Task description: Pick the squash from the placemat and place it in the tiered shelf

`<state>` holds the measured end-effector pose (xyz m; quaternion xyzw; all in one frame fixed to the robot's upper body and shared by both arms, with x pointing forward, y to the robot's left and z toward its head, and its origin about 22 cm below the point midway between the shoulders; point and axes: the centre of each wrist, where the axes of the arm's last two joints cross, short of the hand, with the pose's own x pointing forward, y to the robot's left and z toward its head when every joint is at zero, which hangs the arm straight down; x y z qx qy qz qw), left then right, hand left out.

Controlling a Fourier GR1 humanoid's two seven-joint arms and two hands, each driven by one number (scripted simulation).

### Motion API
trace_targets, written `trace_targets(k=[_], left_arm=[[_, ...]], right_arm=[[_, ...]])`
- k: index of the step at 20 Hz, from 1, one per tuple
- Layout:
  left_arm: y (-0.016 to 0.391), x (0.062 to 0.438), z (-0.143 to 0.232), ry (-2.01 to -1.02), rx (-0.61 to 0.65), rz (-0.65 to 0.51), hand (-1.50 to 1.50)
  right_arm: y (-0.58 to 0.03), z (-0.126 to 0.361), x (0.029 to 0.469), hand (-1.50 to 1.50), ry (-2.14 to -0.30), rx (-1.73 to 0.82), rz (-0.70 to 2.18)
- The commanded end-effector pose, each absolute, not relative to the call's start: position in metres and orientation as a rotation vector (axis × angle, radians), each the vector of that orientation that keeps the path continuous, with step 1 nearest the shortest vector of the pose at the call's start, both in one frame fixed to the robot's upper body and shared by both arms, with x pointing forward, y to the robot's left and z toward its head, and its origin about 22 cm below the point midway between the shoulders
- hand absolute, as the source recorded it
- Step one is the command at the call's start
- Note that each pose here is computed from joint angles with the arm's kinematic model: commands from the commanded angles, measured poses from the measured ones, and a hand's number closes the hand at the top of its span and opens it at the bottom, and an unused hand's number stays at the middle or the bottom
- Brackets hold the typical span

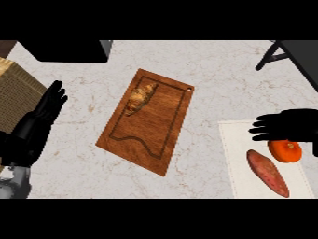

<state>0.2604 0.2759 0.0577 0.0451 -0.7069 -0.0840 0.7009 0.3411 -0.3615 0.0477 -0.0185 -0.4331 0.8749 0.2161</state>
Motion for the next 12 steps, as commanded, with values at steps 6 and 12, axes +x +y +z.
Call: trace_targets(k=[6, 12], left_arm=[[0.277, 0.256, 0.066, -1.566, 0.105, -0.197, 0.0], [0.27, 0.258, 0.06, -1.572, 0.095, -0.204, 0.0]], right_arm=[[-0.377, 0.017, 0.349, -1.5, -1.161, 0.14, 2.481], [-0.358, 0.003, 0.36, -1.5, -1.172, 0.162, 2.463]])
